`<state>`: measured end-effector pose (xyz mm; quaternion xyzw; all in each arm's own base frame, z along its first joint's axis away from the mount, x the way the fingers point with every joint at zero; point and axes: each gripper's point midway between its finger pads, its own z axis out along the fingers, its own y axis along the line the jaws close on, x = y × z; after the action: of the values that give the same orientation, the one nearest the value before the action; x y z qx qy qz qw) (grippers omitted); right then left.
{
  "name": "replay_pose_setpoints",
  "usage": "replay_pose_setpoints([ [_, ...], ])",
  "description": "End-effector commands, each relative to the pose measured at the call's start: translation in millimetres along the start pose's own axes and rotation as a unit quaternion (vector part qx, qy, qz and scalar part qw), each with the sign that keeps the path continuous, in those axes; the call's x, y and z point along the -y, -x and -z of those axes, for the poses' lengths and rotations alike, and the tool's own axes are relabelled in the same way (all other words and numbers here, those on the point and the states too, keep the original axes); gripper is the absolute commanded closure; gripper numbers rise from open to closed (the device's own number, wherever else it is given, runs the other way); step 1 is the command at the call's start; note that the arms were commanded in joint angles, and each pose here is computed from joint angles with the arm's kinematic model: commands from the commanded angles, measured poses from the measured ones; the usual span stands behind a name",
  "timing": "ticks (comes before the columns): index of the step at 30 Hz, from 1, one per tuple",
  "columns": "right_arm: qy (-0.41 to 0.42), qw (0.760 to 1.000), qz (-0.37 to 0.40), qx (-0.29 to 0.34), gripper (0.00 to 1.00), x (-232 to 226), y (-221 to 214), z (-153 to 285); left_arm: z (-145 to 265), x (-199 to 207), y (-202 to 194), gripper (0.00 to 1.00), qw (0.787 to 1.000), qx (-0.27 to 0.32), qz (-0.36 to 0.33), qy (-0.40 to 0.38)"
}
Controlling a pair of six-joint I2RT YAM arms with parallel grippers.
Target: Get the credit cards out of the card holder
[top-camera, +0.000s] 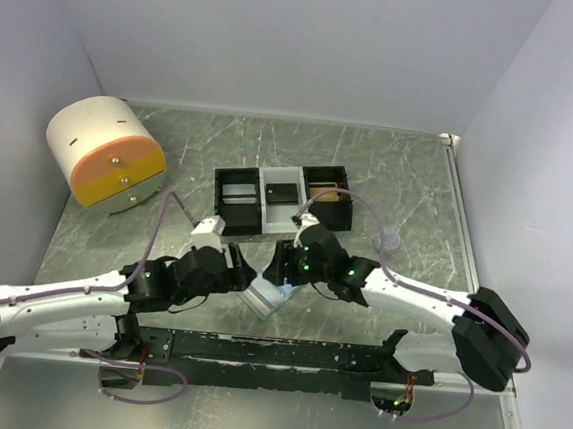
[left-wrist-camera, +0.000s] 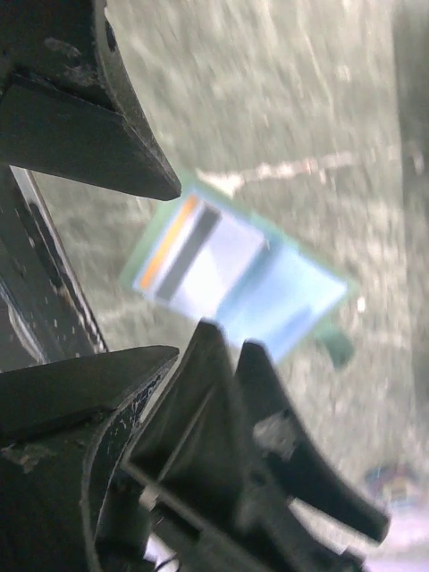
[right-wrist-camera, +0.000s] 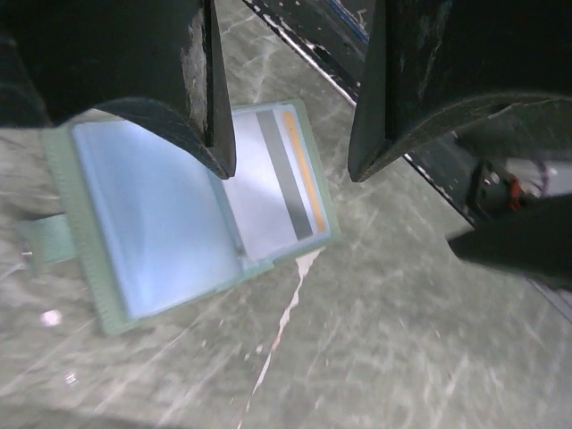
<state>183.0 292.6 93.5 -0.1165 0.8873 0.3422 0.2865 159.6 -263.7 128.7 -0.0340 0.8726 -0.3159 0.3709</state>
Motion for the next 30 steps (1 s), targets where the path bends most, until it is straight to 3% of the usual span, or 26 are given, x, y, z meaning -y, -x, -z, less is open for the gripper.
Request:
replay_pose_setpoints([
  [1, 0.013, 0.996, 0.085, -0.035, 0.46, -17.3, -18.3, -14.2, 17.9, -81.4, -4.2, 0.22, 0.99, 0.013, 0.008, 0.143],
  [15, -0.08, 0.961, 0.243, -0.107, 0.35, -0.8, -44.3, -43.8, 17.3, -114.8, -1.3, 0.18, 0.981, -0.01, 0.044, 0.186],
  [23, -0.098, 0.944, 0.279, -0.147, 0.33, 13.3, -61.4, -53.2, 14.8, -113.9, -2.1, 0.18, 0.983, -0.012, 0.053, 0.175],
  [30, -0.153, 0.938, 0.266, -0.161, 0.33, 37.1, -80.8, -55.1, 20.5, -114.2, -0.7, 0.17, 0.985, -0.002, 0.063, 0.161],
])
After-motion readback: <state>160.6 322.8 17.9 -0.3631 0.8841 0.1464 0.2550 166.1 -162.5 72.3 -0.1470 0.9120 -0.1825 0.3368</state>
